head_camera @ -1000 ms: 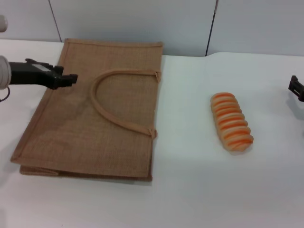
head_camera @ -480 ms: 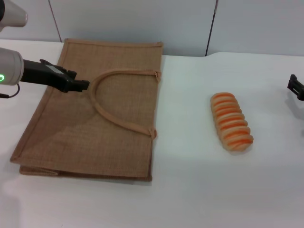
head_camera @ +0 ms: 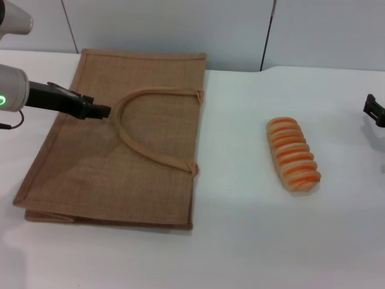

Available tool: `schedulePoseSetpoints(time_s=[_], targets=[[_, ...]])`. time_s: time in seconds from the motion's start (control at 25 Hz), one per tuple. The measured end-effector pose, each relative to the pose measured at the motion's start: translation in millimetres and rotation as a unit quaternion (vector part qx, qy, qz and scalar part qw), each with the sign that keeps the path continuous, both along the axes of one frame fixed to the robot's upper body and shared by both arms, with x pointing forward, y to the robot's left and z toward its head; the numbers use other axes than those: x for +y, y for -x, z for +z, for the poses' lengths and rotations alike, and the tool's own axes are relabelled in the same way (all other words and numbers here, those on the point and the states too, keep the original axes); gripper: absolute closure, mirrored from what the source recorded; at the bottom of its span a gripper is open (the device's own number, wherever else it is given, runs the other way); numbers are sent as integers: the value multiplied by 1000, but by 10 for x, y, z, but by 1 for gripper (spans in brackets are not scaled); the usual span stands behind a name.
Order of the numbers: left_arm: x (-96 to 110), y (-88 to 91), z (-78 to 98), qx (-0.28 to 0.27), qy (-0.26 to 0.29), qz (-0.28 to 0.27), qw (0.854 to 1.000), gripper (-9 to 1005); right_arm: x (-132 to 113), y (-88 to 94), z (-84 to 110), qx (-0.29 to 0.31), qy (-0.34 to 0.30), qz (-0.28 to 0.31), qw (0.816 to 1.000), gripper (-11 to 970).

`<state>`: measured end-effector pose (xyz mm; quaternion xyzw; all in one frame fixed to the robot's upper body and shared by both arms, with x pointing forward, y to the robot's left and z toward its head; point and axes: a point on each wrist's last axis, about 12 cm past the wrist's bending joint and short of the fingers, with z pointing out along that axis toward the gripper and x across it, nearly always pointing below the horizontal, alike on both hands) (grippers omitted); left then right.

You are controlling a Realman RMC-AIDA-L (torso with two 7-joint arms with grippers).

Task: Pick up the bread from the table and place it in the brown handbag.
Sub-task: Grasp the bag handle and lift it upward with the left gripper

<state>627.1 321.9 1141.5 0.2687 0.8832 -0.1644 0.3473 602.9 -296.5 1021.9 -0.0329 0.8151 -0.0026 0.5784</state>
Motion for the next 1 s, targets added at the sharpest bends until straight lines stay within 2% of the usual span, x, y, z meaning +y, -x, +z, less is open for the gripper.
schedulePoseSetpoints(time_s=[0.44, 1.0], targets=[[-32, -35, -77, 11, 36, 39, 999, 475, 73, -41, 19, 4, -4, 7, 1000, 79], [-96, -140, -125, 43, 28, 62, 997, 475, 109, -50, 27, 3, -7, 10, 1000, 79]])
